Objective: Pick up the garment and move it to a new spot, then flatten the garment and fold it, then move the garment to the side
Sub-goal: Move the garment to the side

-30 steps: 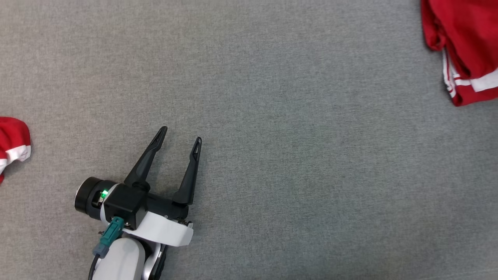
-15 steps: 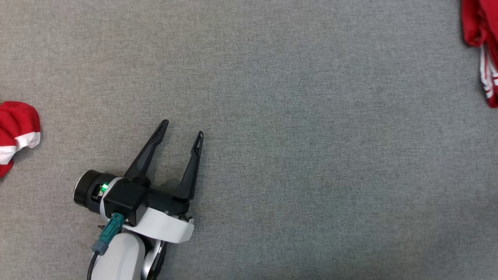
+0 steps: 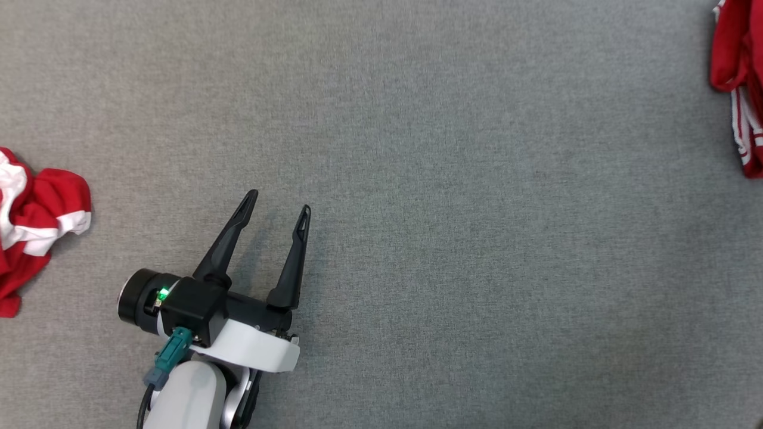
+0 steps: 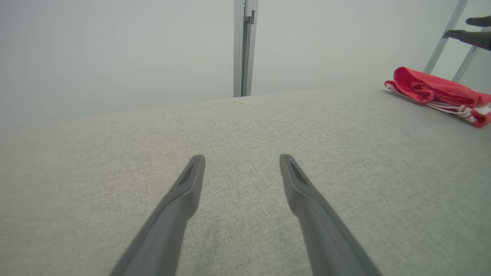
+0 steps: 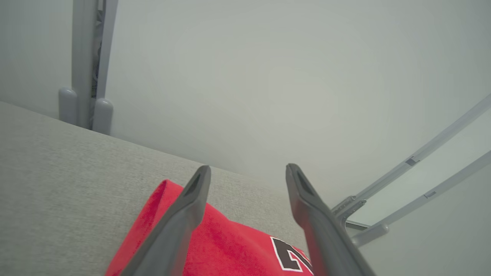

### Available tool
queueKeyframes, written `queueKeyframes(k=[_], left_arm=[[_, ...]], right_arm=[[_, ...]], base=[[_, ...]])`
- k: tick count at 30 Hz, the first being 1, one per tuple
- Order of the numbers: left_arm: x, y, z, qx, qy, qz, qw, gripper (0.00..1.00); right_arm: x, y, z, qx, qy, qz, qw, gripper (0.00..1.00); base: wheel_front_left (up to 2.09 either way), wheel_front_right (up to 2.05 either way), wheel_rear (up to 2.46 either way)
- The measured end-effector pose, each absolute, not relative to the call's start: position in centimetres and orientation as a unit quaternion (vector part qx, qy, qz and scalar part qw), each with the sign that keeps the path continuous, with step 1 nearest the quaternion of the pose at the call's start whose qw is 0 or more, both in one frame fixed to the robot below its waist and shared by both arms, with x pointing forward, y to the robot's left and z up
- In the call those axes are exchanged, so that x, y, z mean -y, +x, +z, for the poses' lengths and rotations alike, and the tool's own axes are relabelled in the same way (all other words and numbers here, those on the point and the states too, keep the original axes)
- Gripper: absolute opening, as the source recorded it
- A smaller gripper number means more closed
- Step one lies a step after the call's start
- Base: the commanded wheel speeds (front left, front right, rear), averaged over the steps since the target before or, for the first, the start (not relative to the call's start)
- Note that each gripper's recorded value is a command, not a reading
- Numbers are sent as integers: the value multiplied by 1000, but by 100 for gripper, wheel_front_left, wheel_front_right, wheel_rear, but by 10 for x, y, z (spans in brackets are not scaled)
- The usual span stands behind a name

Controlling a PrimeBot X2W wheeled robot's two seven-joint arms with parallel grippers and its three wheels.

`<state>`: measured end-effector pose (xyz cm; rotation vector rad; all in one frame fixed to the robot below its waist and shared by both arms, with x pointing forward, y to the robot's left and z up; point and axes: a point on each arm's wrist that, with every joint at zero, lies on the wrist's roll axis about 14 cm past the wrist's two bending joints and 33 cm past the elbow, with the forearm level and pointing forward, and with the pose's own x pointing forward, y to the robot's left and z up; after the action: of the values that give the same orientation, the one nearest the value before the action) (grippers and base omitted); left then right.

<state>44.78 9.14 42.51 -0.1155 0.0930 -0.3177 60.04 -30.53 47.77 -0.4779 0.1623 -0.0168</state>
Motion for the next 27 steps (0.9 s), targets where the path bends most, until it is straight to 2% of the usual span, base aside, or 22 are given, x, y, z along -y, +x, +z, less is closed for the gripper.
queueKeyframes(k=[7, 15, 21, 27], left_arm=[[-98, 439, 447, -27, -73, -136, 988, 100], [-127, 423, 463, -16, -96, -76, 992, 100], [-147, 407, 473, -7, -112, -36, 993, 100], [-178, 386, 501, 34, -127, 15, 991, 100]], right_arm=[[205, 587, 479, -44, -135, 58, 988, 100], [119, 555, 490, -17, -47, 144, 988, 100], [86, 521, 506, 6, 1, 192, 981, 100], [89, 482, 543, 57, 39, 206, 976, 100]], base=[[0, 0, 0], [0, 0, 0], [0, 0, 0], [0, 0, 0]])
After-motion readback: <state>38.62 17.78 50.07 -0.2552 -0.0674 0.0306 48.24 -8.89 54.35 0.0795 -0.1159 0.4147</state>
